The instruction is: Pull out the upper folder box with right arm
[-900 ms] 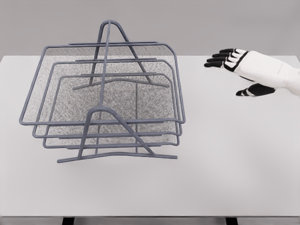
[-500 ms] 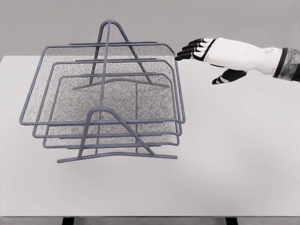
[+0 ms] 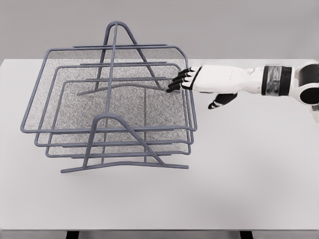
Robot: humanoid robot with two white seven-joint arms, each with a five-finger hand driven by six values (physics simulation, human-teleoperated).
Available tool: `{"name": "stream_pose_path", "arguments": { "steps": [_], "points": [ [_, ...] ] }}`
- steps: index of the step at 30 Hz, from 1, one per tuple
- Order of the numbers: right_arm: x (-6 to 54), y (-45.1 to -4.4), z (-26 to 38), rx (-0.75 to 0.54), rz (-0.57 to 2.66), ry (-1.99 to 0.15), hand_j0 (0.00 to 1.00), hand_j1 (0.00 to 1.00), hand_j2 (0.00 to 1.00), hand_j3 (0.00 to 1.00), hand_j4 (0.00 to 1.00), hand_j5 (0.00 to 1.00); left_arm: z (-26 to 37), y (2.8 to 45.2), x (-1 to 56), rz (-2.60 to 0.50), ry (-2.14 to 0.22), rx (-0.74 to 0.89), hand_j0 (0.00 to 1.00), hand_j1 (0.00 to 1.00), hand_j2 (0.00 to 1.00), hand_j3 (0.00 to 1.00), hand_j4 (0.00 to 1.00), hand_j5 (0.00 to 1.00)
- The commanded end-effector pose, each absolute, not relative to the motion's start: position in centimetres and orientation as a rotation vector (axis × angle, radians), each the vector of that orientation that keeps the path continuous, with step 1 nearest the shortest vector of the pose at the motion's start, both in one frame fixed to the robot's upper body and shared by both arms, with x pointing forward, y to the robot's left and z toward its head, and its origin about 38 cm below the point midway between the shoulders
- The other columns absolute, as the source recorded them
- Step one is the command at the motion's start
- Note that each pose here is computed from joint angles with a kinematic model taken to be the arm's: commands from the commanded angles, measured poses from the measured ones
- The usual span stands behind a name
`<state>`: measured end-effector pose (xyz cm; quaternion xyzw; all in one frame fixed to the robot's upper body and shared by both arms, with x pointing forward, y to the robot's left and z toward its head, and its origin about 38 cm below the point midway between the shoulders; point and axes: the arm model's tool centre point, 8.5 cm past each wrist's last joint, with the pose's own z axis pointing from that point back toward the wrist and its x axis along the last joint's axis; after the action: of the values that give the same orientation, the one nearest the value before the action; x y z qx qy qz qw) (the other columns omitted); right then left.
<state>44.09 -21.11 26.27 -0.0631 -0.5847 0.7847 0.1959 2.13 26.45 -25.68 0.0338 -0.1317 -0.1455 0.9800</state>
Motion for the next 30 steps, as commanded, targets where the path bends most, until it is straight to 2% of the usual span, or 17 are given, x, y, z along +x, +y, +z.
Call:
{"name": "stream_pose_path", "arguments": {
  "steps": [1,30],
  "points": [
    [44.0,-21.1,25.7,-0.163,2.208,-1.619,1.0,1.0,1.0,1.0,1.0,1.0,-25.7,26.5,2.1,-0.292,-0.265,0.068,1.0,1.0,1.0,1.0,1.0,1.0],
    [42.6,-28.7,26.6,-0.297,2.217,-1.434,1.0,1.0,1.0,1.0,1.0,1.0,-25.7,26.5,2.1,-0.292,-0.264,0.068,1.0,1.0,1.0,1.0,1.0,1.0]
  ]
}}
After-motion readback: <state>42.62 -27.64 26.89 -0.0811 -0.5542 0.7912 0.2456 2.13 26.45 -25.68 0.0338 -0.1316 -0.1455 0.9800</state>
